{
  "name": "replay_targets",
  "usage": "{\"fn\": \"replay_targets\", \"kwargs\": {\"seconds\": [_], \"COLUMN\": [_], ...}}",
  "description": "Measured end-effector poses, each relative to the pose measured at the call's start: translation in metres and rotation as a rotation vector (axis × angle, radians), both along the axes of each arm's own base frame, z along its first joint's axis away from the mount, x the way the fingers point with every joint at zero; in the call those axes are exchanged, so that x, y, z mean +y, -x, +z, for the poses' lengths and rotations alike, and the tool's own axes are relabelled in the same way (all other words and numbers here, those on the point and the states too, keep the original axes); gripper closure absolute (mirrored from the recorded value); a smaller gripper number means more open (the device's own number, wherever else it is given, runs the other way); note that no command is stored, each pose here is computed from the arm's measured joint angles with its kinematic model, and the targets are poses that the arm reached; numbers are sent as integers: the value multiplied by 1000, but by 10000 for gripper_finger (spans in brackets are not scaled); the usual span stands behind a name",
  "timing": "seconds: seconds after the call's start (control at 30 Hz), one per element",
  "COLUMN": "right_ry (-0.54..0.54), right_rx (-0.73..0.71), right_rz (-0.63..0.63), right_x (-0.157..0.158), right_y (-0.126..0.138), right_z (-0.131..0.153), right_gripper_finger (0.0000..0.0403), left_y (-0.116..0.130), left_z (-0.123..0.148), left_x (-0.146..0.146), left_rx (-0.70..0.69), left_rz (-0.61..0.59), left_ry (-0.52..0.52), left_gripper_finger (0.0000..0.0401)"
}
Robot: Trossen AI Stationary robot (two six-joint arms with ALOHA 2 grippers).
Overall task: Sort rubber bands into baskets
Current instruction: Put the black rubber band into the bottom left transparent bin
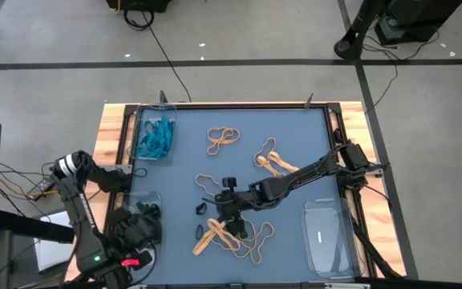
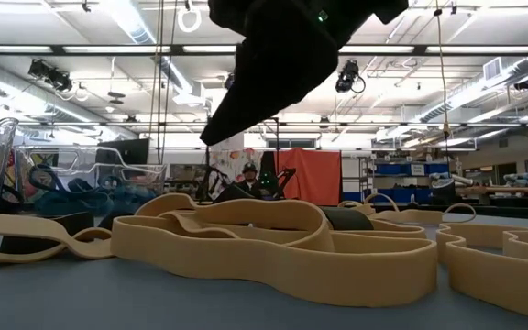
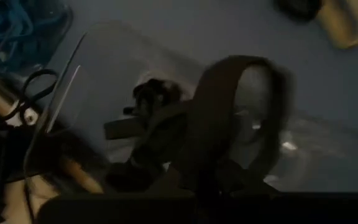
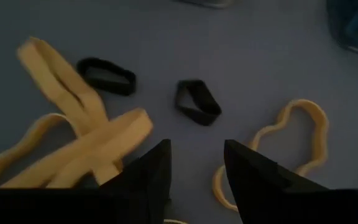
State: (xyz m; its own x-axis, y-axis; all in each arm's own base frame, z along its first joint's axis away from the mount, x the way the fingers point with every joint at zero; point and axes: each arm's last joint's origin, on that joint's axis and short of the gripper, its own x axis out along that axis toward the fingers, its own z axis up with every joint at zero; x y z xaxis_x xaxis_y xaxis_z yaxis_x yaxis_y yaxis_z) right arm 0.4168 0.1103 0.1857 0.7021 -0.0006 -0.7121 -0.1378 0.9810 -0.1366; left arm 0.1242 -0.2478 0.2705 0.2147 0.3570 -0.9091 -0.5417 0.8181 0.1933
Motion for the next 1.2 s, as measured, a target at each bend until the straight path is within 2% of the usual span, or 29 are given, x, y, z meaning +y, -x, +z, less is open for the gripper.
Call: {"fn": "replay_targets", "kwargs": {"seconds": [0.07, 0.17, 0.3, 0.6, 0.77, 0.97, 1.1, 1.2], "right_ry": [-30, -62, -70, -41, -55, -12, -27, -42], "right_rx": [-17, -51, -95, -170, -185, -158, -161, -154], "right_rz": [18, 42, 51, 90, 174, 137, 128, 135], "right_x": [1, 4, 5, -1, -3, -19, -29, -33], "right_y": [-1, -2, -2, -2, -15, -34, -40, -41], "right_z": [1, 1, -4, -11, -39, -61, -60, -60], "right_gripper_finger": [243, 243, 243, 242, 231, 200, 192, 197], "left_y": [5, 9, 12, 18, 26, 39, 43, 40], "left_z": [-11, -26, -42, -56, -55, -45, -42, -41], "left_x": [2, 5, 7, 17, 19, 20, 21, 21], "left_rx": [38, 30, 7, 19, 56, 2, -64, -164], "left_rz": [10, 106, 169, 258, 261, 289, 238, 181], "left_ry": [-17, -24, -16, -74, -110, -88, -97, -106], "left_gripper_finger": [393, 388, 359, 216, 157, 149, 150, 157]}}
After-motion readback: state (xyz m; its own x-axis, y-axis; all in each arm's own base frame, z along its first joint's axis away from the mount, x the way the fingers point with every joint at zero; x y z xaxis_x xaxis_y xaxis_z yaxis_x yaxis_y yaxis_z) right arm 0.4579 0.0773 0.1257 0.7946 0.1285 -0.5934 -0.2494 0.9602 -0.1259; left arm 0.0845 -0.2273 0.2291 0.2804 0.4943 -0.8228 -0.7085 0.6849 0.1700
